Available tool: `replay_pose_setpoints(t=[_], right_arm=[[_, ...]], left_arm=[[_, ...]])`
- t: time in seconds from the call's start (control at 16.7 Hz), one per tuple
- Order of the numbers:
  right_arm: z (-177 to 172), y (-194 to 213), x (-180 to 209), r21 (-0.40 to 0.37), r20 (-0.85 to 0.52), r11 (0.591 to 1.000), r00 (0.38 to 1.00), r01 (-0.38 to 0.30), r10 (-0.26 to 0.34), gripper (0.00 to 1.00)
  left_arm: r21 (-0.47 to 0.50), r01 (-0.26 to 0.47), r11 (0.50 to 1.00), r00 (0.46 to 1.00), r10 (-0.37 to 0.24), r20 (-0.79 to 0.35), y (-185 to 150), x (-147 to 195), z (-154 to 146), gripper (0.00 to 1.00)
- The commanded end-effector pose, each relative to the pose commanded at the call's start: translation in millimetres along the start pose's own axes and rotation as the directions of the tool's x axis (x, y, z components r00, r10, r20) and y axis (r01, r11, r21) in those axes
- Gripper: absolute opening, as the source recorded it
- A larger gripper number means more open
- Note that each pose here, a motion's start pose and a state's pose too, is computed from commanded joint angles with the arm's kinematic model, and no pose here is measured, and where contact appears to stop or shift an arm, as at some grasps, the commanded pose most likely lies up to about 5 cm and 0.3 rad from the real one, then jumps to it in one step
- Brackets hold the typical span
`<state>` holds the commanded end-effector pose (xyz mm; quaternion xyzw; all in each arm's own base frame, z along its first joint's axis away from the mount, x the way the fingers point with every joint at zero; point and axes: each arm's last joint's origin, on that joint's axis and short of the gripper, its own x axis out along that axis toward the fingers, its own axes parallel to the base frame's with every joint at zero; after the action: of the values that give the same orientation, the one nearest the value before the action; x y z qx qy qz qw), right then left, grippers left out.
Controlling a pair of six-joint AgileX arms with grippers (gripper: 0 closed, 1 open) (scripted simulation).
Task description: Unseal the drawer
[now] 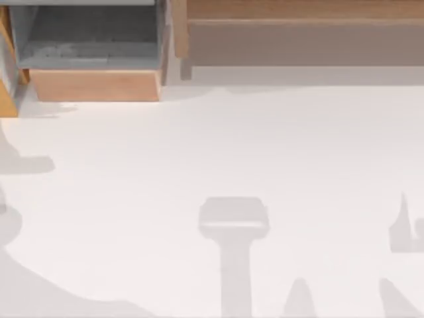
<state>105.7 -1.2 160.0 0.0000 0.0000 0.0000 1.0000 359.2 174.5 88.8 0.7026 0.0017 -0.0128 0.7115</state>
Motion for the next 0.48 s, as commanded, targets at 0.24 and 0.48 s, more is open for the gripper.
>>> replay_pose_setpoints(t=[0.24,0.48], right_arm=[[0.0,0.0,0.0,0.0,0.0,1.0,1.0,0.0,0.0,1.0],[0.0,0.0,0.0,0.0,0.0,1.0,1.0,0.0,0.0,1.0]], left_arm=[[-0.004,0.007,1.0,1.0,-0.007,0.002,-2.4,-35.2,0.8,0.0],[-0.002,0.002,1.0,1.0,-0.002,0.001,-1.7,-52.9,1.1,0.0]])
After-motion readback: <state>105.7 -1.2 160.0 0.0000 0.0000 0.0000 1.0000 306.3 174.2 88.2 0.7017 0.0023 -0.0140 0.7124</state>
